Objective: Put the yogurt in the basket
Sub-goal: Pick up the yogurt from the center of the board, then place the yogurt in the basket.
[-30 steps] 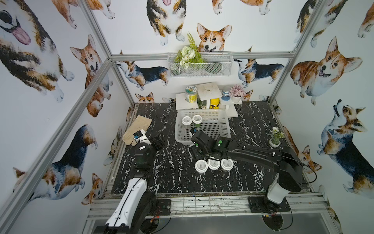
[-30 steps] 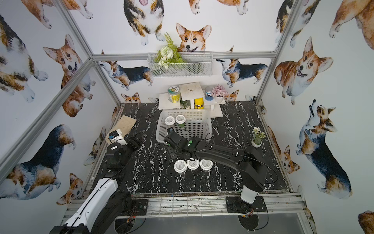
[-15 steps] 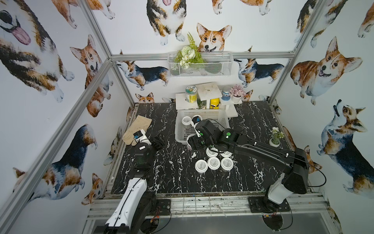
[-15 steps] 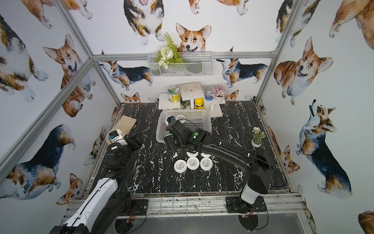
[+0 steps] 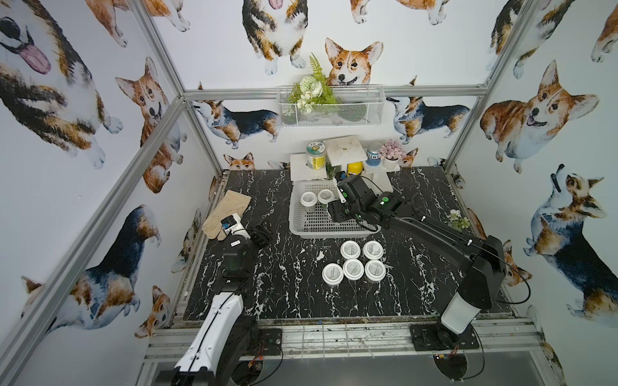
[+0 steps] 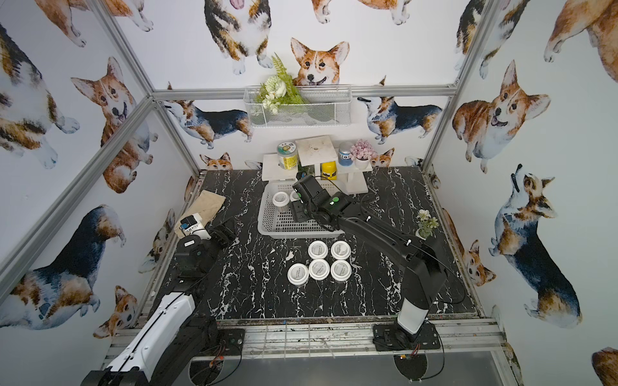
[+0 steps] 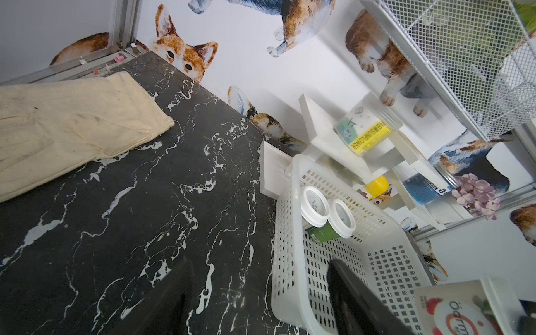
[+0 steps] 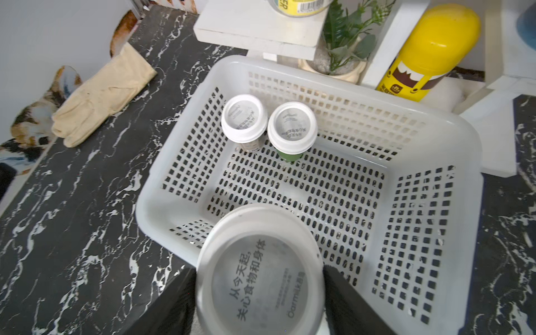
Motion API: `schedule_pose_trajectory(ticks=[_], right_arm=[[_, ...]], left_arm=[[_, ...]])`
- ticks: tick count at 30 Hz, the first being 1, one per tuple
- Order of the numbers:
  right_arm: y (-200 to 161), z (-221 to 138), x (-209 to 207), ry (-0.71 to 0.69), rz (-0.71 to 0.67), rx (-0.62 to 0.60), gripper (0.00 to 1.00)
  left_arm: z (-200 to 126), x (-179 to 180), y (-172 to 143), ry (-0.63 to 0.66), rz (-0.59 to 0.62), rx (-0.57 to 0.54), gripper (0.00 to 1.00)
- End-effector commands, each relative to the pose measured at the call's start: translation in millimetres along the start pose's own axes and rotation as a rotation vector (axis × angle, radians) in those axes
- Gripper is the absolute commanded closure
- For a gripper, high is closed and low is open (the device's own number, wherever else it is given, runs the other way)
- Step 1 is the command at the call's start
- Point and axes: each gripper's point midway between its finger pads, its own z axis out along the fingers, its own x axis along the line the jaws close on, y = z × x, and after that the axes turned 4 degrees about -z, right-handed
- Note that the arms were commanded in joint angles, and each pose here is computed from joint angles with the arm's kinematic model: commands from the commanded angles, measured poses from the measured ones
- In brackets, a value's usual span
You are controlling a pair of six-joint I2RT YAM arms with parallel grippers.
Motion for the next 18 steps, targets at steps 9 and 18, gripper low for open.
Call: schedule_pose_trajectory(ticks=[9, 18], right_arm=[[15, 45, -56, -0.104, 0.006, -0.028, 0.28], [23, 87, -87, -0.126, 0.027, -0.026, 0.28]], left_arm=[[2, -4, 3, -0.013, 0.009, -0.006, 0.22], [3, -4, 3, -0.014, 0.01, -0.003, 0.22]])
